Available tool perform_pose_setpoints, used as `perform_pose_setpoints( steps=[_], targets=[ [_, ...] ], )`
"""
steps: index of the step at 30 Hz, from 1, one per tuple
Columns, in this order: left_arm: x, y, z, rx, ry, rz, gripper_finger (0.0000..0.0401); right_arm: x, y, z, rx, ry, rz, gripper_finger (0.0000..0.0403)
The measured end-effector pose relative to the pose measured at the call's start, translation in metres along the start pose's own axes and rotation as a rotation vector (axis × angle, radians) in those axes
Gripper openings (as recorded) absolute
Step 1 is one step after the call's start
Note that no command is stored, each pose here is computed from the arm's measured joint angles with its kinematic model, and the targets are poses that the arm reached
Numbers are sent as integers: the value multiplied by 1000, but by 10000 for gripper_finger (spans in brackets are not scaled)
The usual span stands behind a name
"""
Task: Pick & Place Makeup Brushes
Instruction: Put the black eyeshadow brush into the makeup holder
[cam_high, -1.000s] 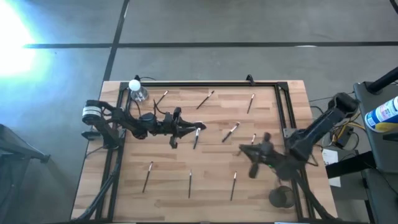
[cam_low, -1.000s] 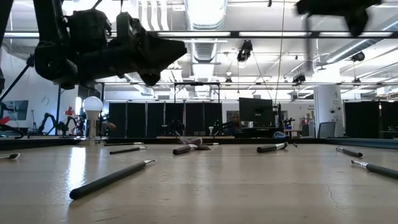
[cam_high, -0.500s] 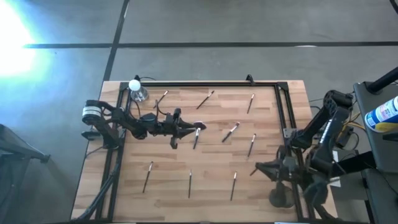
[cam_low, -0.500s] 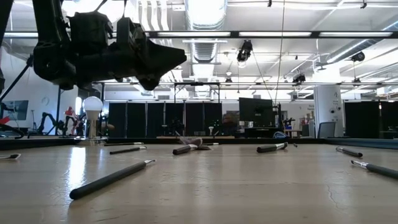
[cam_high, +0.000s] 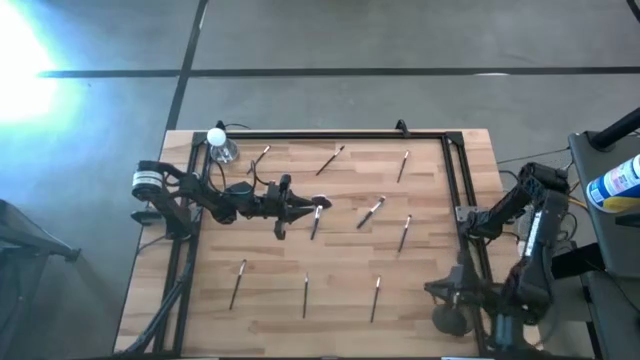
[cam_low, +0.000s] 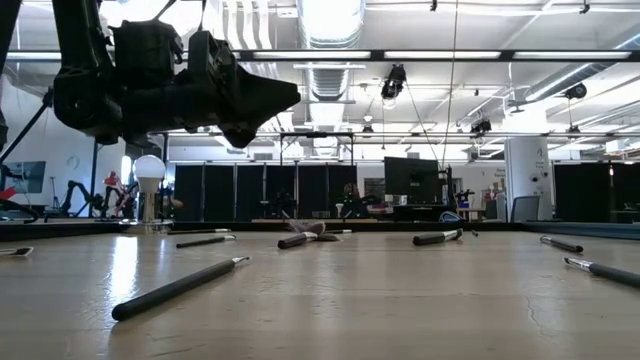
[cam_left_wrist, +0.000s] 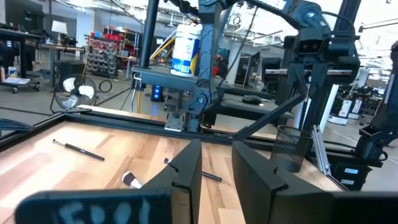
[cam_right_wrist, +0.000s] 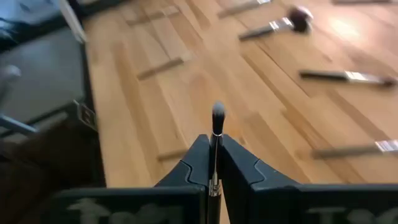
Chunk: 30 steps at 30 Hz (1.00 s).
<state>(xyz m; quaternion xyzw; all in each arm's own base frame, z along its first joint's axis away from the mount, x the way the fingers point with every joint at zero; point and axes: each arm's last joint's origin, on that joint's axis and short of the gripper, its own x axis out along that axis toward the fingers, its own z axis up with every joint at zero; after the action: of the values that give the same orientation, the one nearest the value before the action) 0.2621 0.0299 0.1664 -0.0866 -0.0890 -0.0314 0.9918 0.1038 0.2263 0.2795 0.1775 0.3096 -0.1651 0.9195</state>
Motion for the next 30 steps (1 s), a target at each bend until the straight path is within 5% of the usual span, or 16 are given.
perform_pose_setpoints(
  steps=[7, 14, 30],
  targets=[
    [0, 0, 0, -1, 5, 1, 83, -36, 12, -25, 37, 23, -98, 13],
    [0, 0, -1, -1, 10, 9, 83, -26, 19, -53, 58, 95, -230, 13],
    [1, 0, -1, 1, 9, 12, 83, -16, 14, -45, 72, 123, -287, 13]
  ],
)
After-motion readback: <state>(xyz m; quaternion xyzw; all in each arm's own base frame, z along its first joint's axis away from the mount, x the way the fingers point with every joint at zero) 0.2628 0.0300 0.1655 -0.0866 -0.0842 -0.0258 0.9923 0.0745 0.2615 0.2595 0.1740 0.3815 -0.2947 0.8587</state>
